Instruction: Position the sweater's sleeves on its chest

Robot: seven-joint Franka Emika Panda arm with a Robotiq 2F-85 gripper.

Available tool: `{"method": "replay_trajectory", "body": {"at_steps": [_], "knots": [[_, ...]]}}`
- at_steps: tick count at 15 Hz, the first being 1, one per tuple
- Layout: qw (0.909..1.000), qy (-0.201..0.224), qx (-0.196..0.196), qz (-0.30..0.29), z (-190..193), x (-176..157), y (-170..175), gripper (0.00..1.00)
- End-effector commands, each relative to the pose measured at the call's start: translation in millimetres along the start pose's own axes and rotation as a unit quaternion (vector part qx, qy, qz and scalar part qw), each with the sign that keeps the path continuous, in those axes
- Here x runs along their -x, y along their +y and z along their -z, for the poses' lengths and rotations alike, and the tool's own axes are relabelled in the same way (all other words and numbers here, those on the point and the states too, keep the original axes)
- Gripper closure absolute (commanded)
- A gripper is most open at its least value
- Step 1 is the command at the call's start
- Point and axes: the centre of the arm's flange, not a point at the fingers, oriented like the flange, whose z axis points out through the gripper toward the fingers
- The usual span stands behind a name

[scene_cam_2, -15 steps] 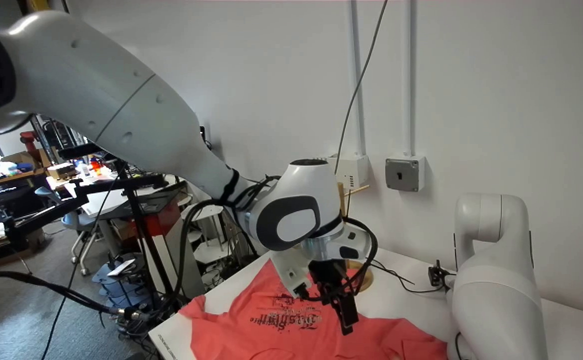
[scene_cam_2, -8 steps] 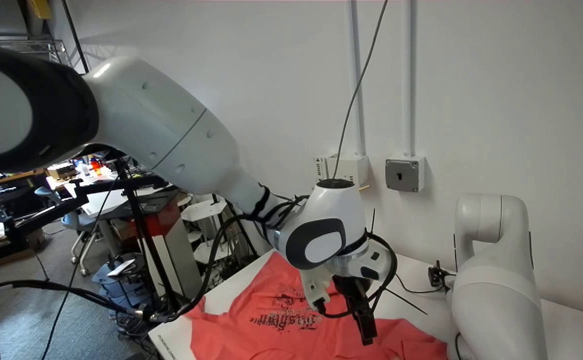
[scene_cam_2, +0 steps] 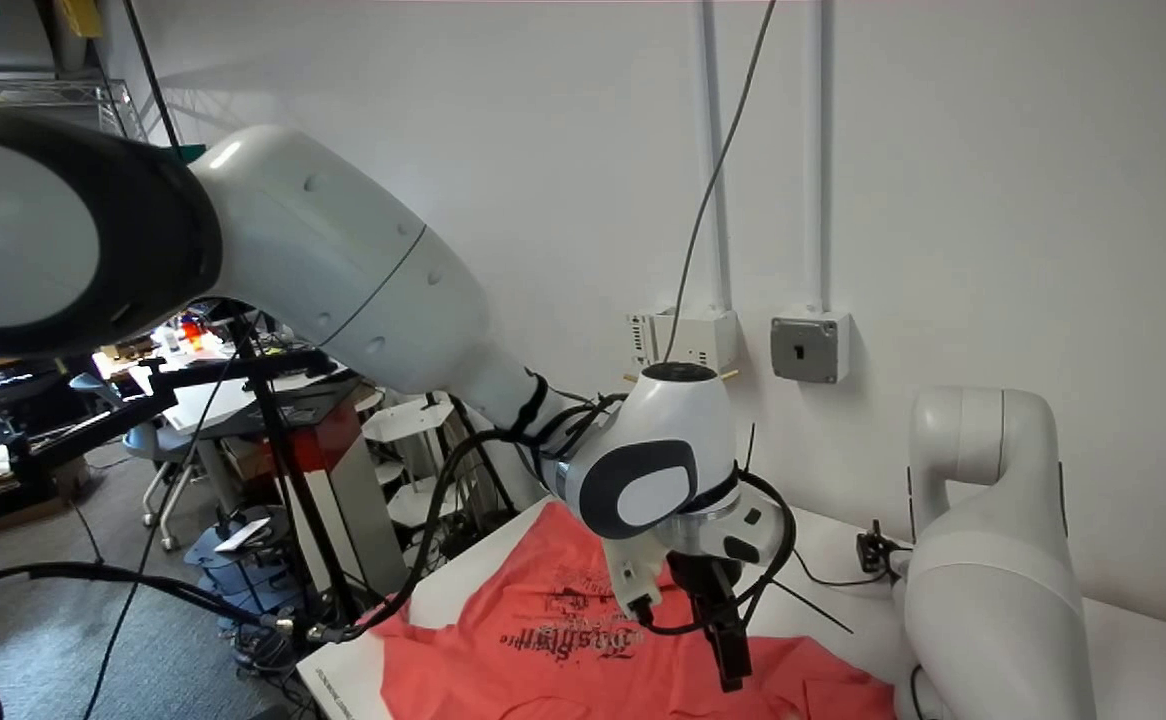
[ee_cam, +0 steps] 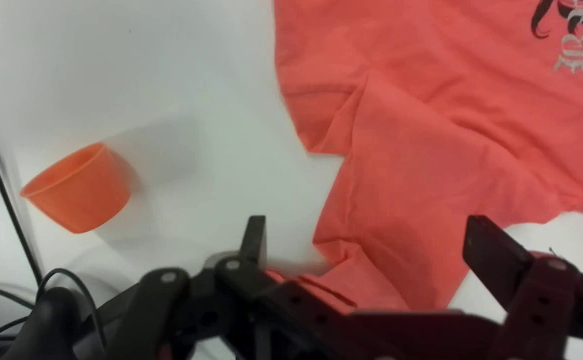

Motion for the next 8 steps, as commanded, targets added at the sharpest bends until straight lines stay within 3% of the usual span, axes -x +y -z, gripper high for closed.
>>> {"method": "replay_trajectory", "body": {"at_steps": [1, 8], "knots": [[0.9996, -0.022, 0.001, -0.016, -12, -8, -7, 0.0], [0.9951, 0.008, 0.008, -0.099, -33, -46, 4, 0.0]]}}
